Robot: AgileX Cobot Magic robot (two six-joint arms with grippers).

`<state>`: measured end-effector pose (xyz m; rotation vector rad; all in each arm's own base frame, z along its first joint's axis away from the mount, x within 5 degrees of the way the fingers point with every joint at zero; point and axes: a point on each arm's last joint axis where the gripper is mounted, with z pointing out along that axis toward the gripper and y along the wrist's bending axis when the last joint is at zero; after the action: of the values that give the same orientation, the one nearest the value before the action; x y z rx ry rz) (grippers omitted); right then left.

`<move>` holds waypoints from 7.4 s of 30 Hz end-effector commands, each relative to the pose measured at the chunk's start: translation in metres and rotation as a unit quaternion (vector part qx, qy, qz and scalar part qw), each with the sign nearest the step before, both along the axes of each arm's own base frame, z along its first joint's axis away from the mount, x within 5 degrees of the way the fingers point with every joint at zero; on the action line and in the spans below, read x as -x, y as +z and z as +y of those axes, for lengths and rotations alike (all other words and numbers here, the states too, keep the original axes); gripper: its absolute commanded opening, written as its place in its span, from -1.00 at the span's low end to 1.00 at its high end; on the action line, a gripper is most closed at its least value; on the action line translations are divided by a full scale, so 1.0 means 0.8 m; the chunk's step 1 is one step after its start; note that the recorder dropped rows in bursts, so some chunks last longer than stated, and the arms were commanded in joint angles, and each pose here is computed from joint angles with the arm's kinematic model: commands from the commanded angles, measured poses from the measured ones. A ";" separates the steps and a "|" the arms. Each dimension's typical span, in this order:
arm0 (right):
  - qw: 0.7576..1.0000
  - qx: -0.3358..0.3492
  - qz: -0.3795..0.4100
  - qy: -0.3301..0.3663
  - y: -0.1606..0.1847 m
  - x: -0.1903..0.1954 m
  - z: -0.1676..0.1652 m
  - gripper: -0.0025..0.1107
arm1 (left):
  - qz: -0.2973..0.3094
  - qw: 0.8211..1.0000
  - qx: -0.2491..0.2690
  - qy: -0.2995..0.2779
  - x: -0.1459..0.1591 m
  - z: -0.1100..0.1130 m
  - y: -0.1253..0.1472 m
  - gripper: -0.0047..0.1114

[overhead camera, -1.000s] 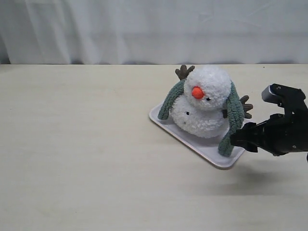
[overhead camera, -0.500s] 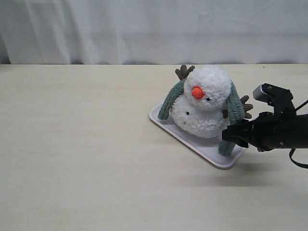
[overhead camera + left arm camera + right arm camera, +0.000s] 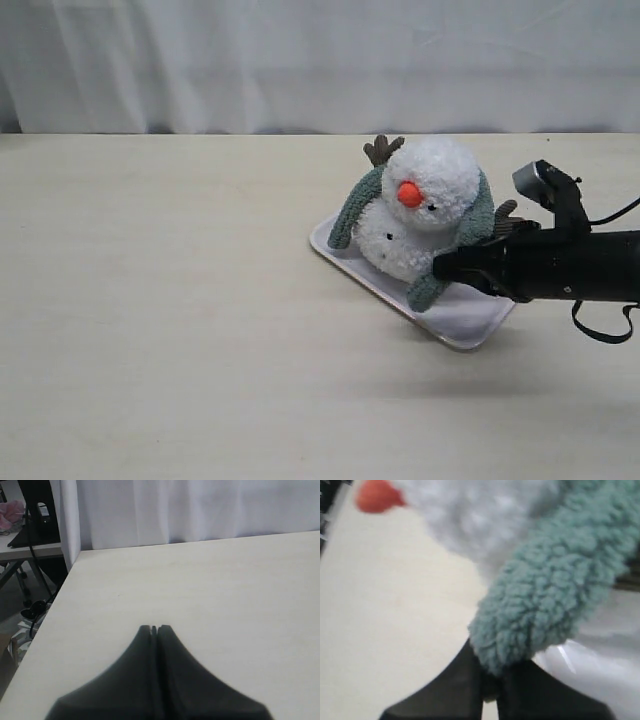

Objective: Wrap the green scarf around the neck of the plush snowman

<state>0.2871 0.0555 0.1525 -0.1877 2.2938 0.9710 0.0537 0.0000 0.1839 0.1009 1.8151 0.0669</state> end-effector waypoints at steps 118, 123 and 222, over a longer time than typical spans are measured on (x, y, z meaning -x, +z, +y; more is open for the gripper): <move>0.956 0.126 -0.265 0.020 0.169 -0.065 0.218 -0.09 | -0.006 1.000 -0.001 0.001 0.000 0.000 0.000 -0.92; 0.980 0.045 -0.163 0.108 0.147 -0.076 0.241 -0.10 | -0.006 1.000 -0.001 0.001 0.000 0.000 0.000 -0.92; 0.767 0.596 -0.072 0.228 -0.024 -0.008 0.266 -0.89 | -0.006 1.000 -0.001 0.001 0.000 0.000 0.000 -0.92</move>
<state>0.3010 0.2735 0.1142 -1.3685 2.4272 -0.5781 0.0537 0.0000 0.1839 0.1009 1.8151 0.0669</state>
